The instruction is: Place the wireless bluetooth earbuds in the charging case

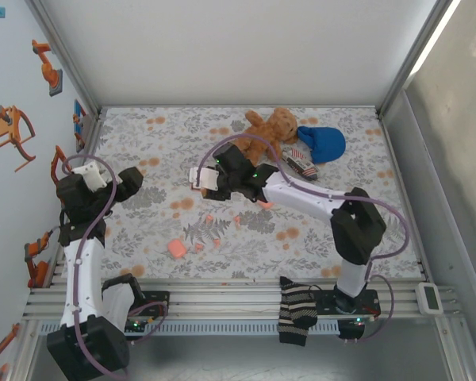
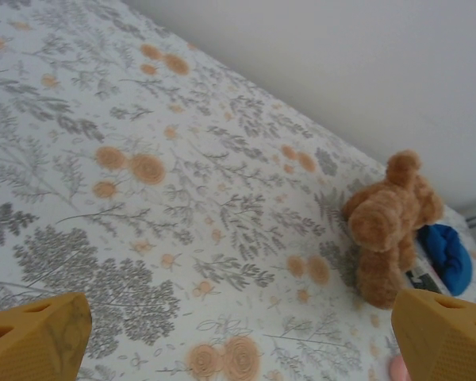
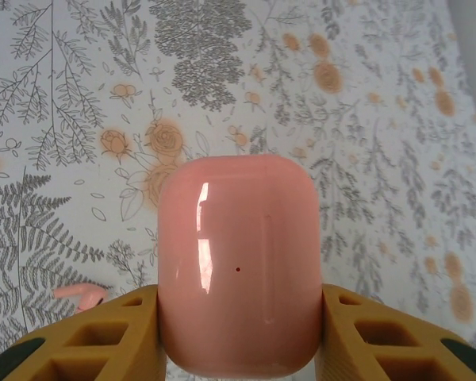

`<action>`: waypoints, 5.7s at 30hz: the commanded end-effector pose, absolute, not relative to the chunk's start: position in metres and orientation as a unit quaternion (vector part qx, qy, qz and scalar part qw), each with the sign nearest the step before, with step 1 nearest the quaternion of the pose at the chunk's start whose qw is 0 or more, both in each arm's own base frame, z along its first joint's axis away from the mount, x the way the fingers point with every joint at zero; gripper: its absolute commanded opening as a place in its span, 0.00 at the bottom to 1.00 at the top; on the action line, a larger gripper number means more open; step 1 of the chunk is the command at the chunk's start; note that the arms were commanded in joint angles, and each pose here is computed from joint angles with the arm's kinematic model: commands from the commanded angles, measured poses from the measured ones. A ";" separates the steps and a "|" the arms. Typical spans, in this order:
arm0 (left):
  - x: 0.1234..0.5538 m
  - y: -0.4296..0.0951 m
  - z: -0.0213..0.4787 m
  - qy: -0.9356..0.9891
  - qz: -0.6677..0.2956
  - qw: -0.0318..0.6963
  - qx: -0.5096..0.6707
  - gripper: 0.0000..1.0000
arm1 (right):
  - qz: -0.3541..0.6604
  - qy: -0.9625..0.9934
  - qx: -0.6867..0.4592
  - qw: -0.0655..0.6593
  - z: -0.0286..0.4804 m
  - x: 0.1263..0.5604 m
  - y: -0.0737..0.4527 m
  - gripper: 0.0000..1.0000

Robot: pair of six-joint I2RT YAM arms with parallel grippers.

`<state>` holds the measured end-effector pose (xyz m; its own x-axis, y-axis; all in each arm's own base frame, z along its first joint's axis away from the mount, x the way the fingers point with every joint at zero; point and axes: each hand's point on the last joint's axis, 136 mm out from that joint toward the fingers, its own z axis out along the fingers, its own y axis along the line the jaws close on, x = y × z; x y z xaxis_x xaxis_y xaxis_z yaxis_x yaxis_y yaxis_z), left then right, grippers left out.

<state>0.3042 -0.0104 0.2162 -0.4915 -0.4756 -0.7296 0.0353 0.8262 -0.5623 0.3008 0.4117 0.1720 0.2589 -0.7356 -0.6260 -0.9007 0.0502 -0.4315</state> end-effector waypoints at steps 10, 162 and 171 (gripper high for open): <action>0.286 -0.129 0.300 0.745 -0.494 0.445 0.049 0.95 | 0.006 0.599 -0.603 0.527 0.253 0.297 0.334 0.43; 0.209 -0.298 0.334 0.399 -0.542 0.584 0.454 0.00 | 0.282 0.632 -0.398 0.602 0.389 0.286 0.289 0.92; 0.209 -0.298 0.332 0.402 -0.541 0.583 0.454 0.00 | 0.286 0.626 -0.399 0.606 0.396 0.283 0.288 0.92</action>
